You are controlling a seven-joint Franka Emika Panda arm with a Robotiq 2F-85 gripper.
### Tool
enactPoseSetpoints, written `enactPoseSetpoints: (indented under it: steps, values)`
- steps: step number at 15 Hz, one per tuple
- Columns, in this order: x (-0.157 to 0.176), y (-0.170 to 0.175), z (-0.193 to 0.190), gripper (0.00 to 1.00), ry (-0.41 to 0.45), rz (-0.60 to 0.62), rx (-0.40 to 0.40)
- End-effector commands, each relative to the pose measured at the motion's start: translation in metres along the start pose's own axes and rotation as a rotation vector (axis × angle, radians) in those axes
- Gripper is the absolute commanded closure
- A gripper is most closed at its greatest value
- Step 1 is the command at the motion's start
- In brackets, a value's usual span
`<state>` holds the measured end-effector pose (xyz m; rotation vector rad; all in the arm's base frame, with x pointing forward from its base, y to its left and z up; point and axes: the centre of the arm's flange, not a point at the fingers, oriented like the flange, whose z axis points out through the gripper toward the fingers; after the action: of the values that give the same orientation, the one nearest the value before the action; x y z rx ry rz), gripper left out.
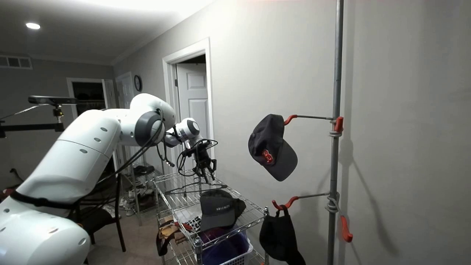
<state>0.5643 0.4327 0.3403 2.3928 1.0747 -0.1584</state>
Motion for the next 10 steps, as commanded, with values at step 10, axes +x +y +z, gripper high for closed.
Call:
enactPoseSetpoints:
  steps: [10]
  values:
    - [-0.048,0.093,-0.051,0.00,0.114,0.144,-0.041]
